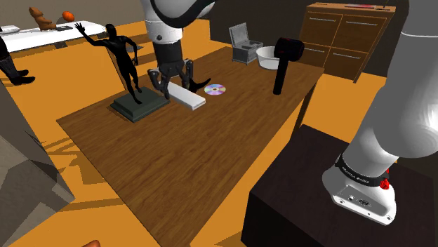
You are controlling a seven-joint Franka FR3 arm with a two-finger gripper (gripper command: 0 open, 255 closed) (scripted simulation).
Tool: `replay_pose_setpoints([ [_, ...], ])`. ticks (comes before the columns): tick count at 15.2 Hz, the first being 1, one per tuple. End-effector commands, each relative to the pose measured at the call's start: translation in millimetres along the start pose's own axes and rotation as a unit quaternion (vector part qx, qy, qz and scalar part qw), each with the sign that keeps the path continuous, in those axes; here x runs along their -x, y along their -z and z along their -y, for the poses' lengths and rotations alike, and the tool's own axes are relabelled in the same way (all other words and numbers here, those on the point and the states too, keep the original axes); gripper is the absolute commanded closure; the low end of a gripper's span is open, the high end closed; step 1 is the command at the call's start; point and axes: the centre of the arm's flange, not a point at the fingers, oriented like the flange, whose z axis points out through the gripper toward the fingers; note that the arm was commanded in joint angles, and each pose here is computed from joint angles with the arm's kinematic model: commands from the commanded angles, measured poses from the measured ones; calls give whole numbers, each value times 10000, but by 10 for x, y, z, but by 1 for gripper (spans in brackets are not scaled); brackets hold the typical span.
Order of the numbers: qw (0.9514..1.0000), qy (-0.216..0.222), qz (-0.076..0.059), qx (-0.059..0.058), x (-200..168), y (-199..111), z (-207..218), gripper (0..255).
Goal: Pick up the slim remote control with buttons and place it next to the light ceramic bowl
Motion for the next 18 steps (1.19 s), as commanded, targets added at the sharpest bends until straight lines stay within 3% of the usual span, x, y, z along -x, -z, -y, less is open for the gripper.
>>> replay_pose_setpoints([
  [1, 10000, 0, 0, 0, -5, 72, 7, 255],
  [18, 10000, 0, 0, 0, 92, 121, -2234, 255],
])
